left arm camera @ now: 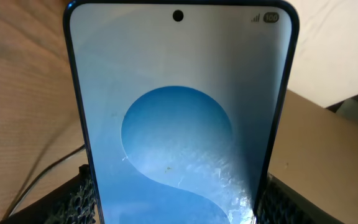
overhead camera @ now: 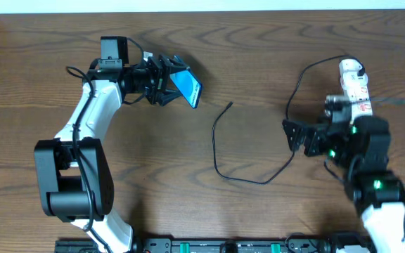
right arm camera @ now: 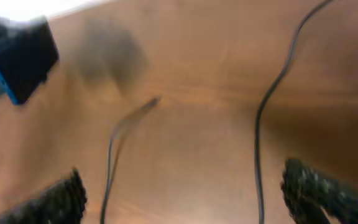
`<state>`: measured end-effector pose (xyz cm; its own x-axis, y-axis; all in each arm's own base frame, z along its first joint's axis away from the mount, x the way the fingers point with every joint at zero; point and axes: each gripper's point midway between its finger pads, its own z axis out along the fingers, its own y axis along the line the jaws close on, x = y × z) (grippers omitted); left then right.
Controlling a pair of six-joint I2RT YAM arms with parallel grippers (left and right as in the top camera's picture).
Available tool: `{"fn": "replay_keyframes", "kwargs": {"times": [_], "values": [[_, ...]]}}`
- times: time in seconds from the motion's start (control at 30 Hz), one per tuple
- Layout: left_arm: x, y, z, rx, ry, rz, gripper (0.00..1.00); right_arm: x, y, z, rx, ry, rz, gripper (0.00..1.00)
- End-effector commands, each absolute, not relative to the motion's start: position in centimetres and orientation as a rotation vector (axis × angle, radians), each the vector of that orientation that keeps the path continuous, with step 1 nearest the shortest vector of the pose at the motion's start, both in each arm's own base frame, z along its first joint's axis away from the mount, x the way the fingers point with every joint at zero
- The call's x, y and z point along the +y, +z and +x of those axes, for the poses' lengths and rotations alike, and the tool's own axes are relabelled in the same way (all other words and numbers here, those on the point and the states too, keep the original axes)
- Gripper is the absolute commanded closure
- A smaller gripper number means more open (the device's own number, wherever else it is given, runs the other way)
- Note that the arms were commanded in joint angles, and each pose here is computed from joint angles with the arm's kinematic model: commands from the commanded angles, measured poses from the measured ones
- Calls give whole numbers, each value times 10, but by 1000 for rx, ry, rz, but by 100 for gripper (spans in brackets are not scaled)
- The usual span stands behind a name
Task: Plug charger to phone and switch on socket
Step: 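Raise the right arm and move the right gripper toward the phone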
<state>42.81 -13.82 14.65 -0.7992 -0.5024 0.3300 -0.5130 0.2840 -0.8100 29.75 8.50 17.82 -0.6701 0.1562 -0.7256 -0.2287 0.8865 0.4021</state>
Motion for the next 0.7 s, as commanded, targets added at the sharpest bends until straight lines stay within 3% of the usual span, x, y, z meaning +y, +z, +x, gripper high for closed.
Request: {"fn": "replay_keyframes", "kwargs": {"times": [0.0,0.3,0.57,0.67], "values": [[-132,161,434,-2499,1648,1004,43,102,191,308,2283,722,-154,1],[-127,158,437,-2519,1631,1032,43,114,172,325,2397,821,-183,1],[-117,147,444,-2596,1554,1120,43,124,176,349,2355,900,-19,1],[-111,142,447,-2631,1510,1165,43,135,168,353,2385,958,86,7]]}}
